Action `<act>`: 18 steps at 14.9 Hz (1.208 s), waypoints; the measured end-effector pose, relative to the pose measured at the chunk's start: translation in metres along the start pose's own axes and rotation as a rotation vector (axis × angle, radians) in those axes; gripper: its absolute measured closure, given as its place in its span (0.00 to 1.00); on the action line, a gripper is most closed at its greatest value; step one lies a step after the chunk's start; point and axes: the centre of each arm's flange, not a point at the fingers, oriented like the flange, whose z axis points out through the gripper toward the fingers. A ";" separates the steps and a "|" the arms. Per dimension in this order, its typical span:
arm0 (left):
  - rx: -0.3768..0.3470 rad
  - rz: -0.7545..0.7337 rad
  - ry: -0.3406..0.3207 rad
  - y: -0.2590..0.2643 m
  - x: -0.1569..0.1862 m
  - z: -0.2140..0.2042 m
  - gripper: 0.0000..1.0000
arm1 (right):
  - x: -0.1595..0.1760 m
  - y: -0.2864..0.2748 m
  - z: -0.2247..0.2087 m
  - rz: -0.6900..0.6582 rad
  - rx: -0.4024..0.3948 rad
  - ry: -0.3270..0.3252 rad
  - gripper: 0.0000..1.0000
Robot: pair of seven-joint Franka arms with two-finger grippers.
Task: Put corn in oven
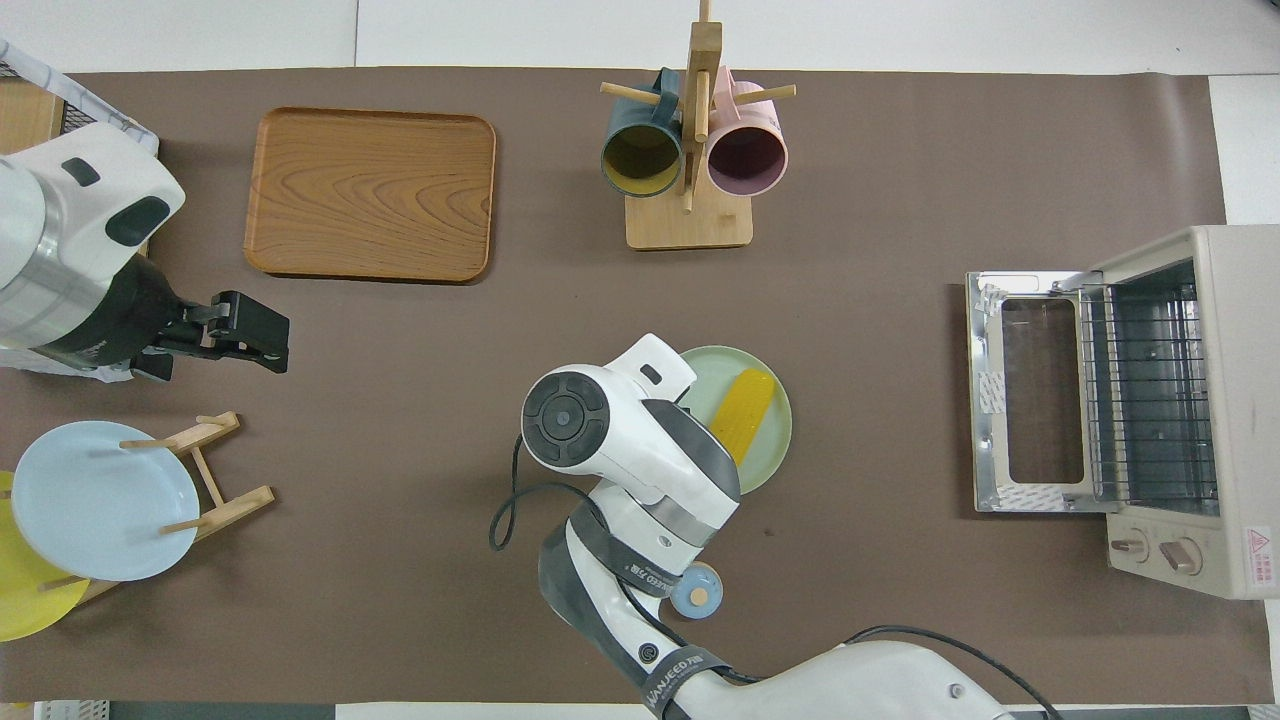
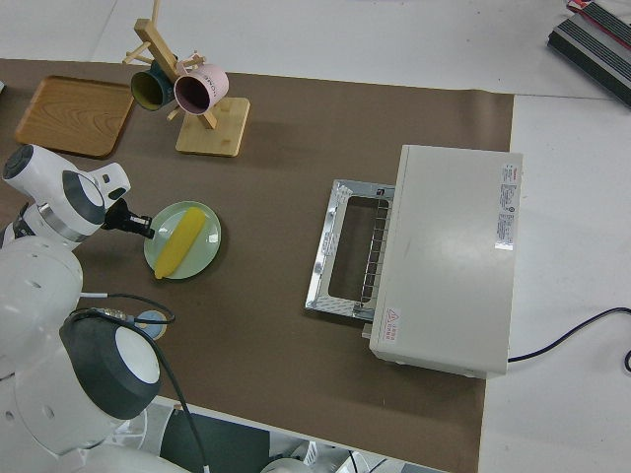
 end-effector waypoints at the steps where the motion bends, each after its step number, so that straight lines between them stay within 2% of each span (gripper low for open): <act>1: 0.000 0.000 0.000 -0.001 0.000 0.000 0.00 | 0.005 0.007 -0.009 -0.022 -0.041 -0.001 0.97; 4: 0.000 0.001 0.001 -0.001 0.000 0.000 0.00 | 0.045 0.061 -0.042 -0.099 -0.086 -0.037 0.97; 6: 0.000 0.002 0.002 -0.001 0.000 -0.001 0.00 | 0.079 0.134 -0.066 -0.125 -0.084 -0.067 0.97; 8: 0.000 0.003 0.004 0.000 -0.001 -0.002 0.00 | 0.093 0.206 -0.085 -0.090 -0.090 -0.113 0.97; 11: 0.001 0.005 0.002 0.001 -0.003 -0.001 0.00 | 0.086 0.257 -0.088 -0.035 -0.108 -0.181 0.97; 15: 0.002 0.006 0.013 0.001 -0.008 -0.003 0.00 | 0.077 0.311 -0.055 0.002 -0.153 -0.251 0.97; 18: -0.003 0.010 0.034 0.001 -0.006 -0.005 0.00 | 0.080 0.374 -0.027 0.026 -0.130 -0.296 0.97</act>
